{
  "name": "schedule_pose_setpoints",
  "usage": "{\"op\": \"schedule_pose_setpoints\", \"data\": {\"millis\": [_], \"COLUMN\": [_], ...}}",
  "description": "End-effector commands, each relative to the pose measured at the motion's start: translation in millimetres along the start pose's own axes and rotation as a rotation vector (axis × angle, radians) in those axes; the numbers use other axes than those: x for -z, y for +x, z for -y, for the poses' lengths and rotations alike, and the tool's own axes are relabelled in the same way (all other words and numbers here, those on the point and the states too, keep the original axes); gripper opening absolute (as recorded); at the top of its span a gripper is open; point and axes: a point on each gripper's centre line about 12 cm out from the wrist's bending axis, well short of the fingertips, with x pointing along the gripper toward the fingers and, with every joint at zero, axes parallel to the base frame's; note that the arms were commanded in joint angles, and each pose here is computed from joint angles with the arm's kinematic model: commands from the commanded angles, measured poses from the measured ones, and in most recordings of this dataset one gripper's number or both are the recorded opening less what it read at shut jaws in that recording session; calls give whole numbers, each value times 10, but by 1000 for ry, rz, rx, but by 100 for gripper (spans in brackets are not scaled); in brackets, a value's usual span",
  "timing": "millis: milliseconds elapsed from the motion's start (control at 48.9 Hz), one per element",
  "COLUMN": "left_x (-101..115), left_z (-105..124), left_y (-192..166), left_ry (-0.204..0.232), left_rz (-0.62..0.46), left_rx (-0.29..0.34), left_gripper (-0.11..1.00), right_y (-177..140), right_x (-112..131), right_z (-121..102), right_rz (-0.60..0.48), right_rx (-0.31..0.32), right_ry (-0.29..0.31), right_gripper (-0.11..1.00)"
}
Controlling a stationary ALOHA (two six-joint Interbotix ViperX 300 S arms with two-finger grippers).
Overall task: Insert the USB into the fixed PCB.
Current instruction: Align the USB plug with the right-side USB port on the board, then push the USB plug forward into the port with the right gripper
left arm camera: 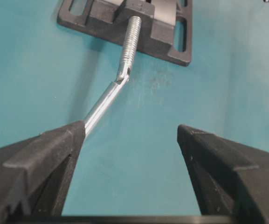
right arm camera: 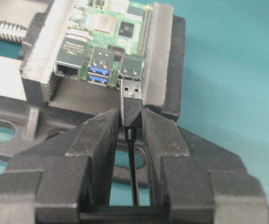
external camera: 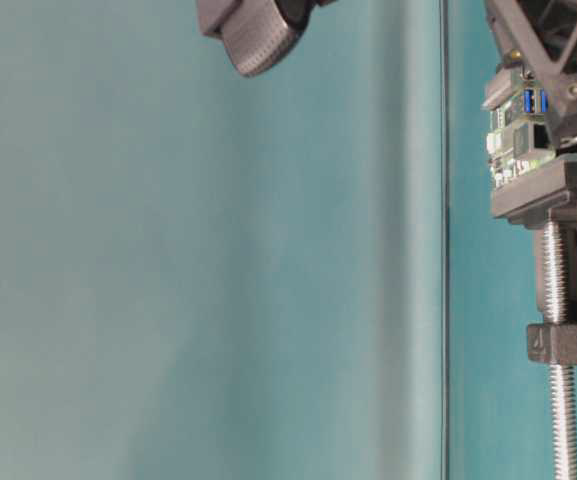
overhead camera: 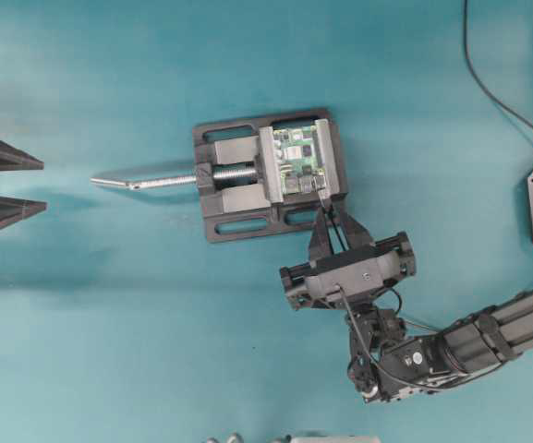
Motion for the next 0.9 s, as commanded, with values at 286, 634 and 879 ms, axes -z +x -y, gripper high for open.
{"op": "schedule_pose_setpoints", "data": {"millis": [286,634,879], "left_x": [-42,-42,-48], "left_z": [12,12,14], "left_y": [9,9,9], "left_ry": [-11,-11,-11], "left_rz": [6,6,8], "left_rx": [0,0,1], "left_gripper": [95,95,95], "right_y": [-15,33,57], "right_x": [-78,-110,-131], "right_z": [-40,-69,-111], "right_rz": [0,-2,-8], "right_rx": [-7,11,16], "right_ry": [25,39,51], "right_gripper": [21,21,21]}}
